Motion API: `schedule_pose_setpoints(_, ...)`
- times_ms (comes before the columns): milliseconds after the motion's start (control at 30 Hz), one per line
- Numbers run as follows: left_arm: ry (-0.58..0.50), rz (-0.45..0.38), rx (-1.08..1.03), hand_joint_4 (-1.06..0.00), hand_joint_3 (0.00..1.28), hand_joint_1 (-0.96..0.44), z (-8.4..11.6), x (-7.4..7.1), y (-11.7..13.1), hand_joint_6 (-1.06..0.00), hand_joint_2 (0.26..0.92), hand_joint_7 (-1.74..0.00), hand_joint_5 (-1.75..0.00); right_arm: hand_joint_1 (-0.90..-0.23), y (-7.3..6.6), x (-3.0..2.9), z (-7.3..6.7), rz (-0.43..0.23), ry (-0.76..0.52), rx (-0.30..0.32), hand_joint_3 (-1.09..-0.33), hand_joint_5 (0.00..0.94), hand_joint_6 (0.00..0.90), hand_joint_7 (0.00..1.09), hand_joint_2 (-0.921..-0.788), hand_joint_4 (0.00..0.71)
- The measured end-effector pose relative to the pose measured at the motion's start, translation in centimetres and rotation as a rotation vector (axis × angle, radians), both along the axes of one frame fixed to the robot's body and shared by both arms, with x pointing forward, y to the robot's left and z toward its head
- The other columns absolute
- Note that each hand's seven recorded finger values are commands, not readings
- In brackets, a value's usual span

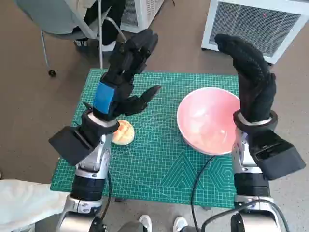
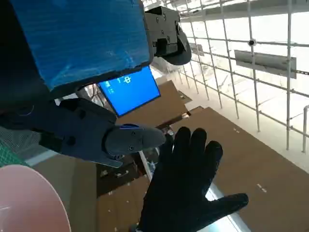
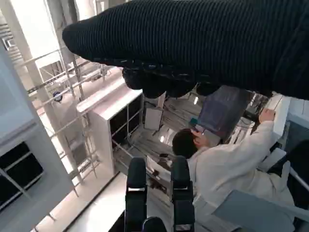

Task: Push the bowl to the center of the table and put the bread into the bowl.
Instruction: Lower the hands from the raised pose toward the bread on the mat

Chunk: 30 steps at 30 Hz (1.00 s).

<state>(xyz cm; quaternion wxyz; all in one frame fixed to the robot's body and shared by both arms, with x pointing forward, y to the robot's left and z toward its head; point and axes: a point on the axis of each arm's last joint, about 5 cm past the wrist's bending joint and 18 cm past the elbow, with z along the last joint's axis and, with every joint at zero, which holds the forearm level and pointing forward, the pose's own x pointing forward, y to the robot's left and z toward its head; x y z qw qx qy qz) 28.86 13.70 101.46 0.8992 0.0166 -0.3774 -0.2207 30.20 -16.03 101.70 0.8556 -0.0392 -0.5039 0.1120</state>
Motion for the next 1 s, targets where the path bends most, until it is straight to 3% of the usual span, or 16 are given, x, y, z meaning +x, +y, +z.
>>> schedule_pose_setpoints(800,0.002,-0.001,-0.009,-0.22,0.39,-0.4,-0.1,-0.3,0.1,0.0,0.921,-0.62,0.0,-0.577,-0.5,-0.06,-0.7,-0.015,0.018,-0.001,-0.743,0.001,0.171,0.44,-0.921,0.391)
schedule_pose_setpoints(1000,-0.001,-0.001,-0.011,-0.22,0.39,-0.4,0.0,-0.4,0.1,0.0,0.921,-0.62,0.0,-0.572,-2.6,-0.06,-1.4,-0.056,0.042,0.003,-0.761,0.0,0.157,0.42,-0.921,0.365)
